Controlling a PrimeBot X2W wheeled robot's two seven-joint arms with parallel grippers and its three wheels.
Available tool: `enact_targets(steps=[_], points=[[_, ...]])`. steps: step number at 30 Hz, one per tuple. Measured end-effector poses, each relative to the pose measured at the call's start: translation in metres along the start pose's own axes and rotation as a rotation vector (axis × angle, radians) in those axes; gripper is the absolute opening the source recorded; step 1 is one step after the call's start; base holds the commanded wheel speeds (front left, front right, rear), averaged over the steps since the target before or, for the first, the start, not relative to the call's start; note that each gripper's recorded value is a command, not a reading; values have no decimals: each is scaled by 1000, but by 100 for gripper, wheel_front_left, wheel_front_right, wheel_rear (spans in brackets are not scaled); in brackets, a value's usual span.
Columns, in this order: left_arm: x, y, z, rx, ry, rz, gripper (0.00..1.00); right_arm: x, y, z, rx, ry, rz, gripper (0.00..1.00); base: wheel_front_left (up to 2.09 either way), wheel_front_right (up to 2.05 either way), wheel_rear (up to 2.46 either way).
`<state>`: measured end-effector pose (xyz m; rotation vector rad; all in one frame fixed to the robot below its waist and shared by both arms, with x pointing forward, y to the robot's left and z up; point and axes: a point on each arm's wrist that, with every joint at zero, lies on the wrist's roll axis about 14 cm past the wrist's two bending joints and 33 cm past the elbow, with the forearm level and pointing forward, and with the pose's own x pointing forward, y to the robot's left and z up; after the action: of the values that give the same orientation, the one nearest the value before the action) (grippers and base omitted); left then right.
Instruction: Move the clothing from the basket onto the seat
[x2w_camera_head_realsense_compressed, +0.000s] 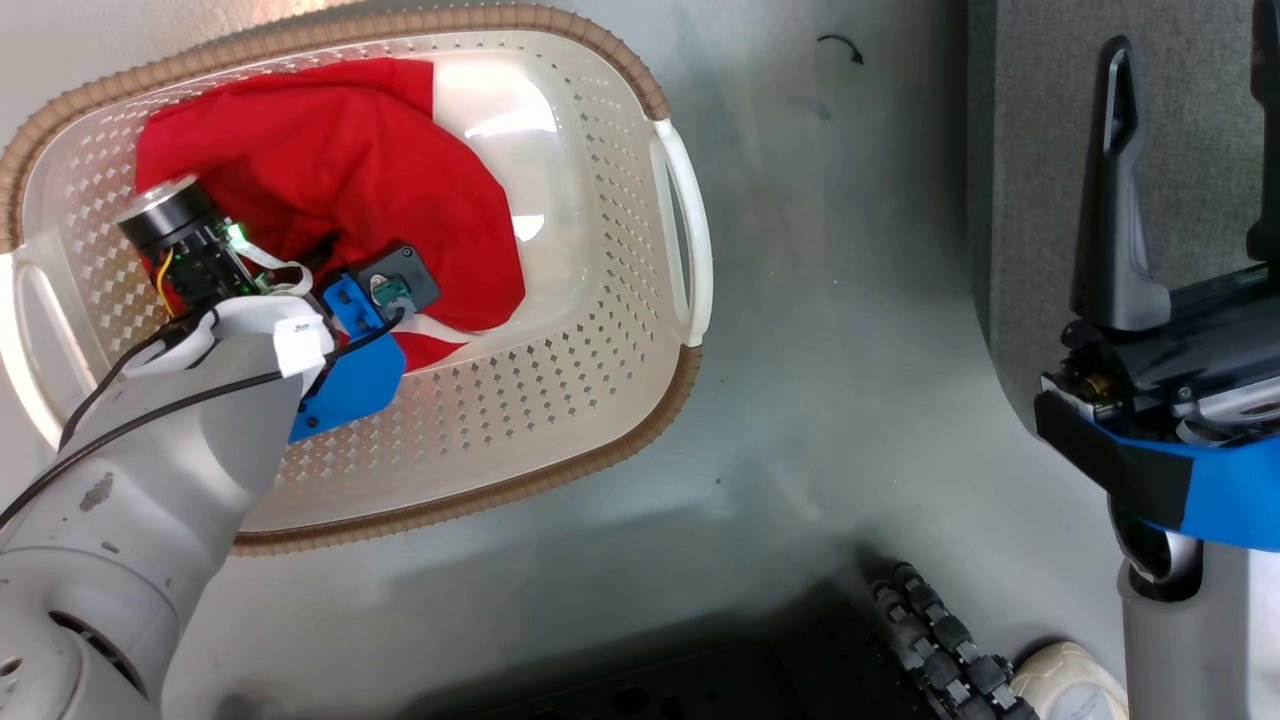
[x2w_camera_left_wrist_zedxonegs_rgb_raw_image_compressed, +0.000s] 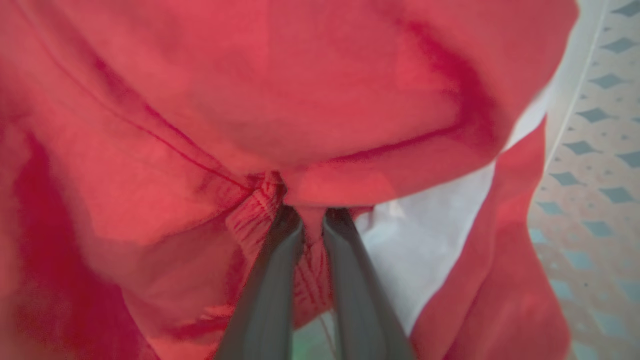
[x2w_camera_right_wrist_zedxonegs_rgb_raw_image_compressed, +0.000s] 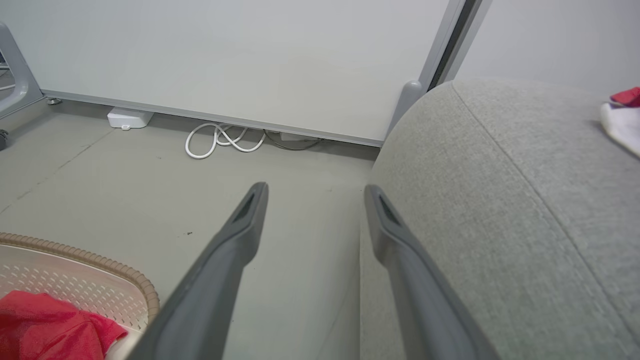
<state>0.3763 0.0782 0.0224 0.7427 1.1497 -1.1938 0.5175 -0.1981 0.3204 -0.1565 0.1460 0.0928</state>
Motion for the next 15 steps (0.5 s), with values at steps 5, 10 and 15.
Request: enact_targets(steps=[5,10,15], points=[[-4,4,11,-11,-47,12,0,3,1,5,3,-17,2,100,0,0,0],[-17,11,38,-57,-151,41,0,9,1,16,0,-48,2,100,0,0,0],[-43,24,56,-107,-232,96,0,13,7,39,18,-99,17,100,0,0,0]])
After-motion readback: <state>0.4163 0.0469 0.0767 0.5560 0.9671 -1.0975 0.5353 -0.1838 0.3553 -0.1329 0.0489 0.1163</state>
